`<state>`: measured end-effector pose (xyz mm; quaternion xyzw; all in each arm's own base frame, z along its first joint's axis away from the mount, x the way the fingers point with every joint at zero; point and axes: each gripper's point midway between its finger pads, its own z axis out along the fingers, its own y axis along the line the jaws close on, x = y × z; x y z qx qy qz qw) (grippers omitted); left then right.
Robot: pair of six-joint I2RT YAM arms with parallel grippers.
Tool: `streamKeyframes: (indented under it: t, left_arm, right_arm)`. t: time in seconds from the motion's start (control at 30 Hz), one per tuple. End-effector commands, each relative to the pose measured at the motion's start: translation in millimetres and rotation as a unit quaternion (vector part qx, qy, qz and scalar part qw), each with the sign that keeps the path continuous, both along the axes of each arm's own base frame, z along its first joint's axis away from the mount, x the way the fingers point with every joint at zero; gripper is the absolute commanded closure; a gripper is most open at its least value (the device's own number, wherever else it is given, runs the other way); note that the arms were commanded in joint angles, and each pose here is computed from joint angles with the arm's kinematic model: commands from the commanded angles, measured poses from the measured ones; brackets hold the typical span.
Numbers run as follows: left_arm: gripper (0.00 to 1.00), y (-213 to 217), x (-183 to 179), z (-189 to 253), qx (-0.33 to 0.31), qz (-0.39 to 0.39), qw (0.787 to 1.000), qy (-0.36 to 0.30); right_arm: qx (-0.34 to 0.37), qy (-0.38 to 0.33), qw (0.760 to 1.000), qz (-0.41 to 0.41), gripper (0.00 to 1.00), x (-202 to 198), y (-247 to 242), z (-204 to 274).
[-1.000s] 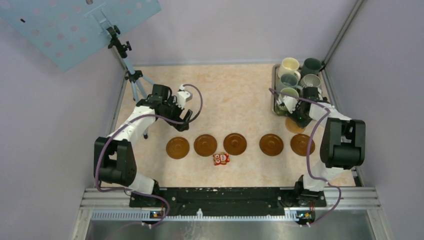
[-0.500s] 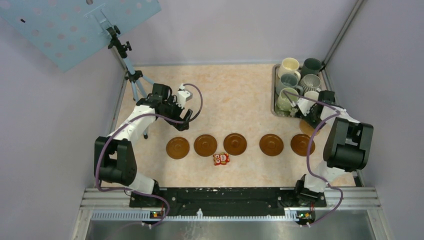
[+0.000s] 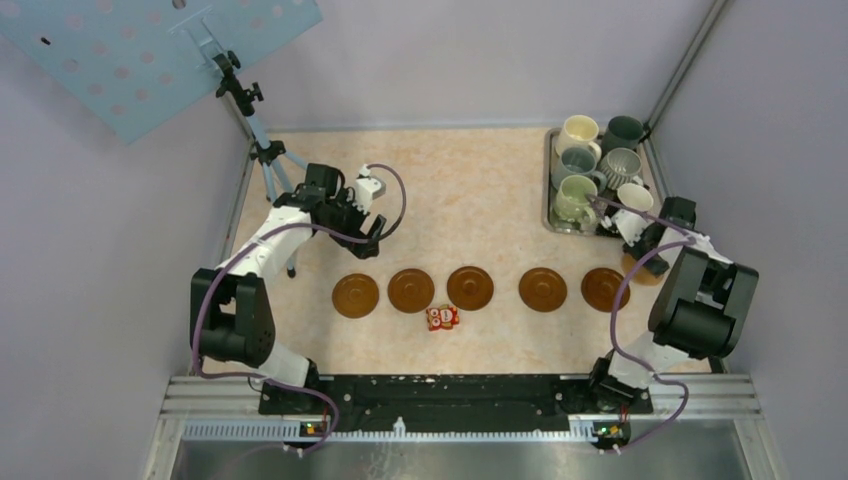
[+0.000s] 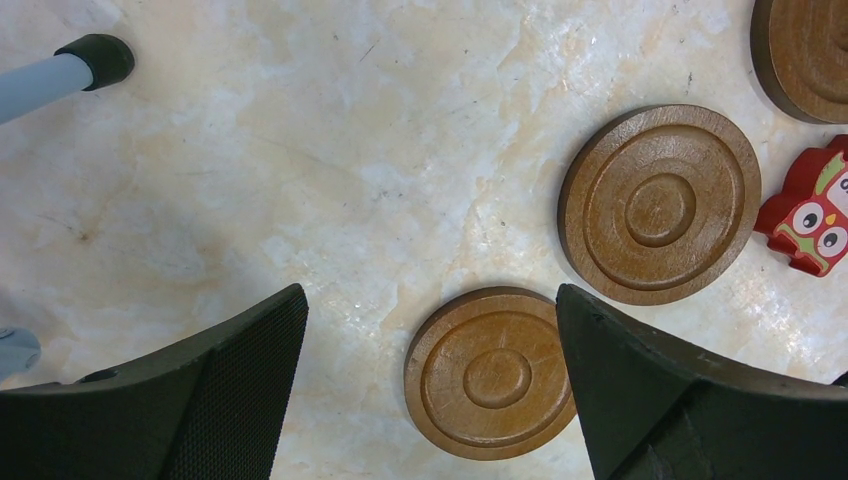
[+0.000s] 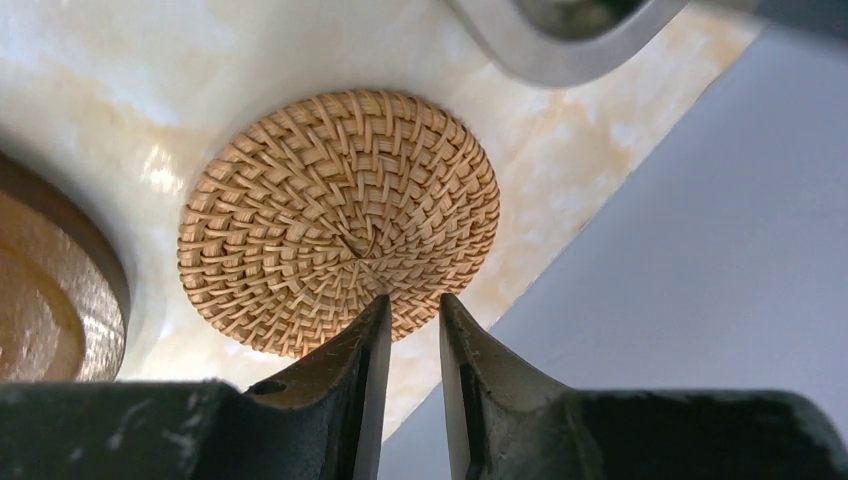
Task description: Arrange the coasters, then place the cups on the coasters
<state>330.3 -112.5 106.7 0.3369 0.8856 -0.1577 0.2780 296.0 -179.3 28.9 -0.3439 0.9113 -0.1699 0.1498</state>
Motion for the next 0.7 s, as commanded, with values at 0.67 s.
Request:
streamKeyframes:
  t: [0.67]
  left_arm:
    - [0.01, -7, 8, 13, -0.015, -0.022, 0.999, -0.02]
  right_arm:
    - [0.041, 0.084, 0.995, -0.032, 0.72, -108, 7, -14]
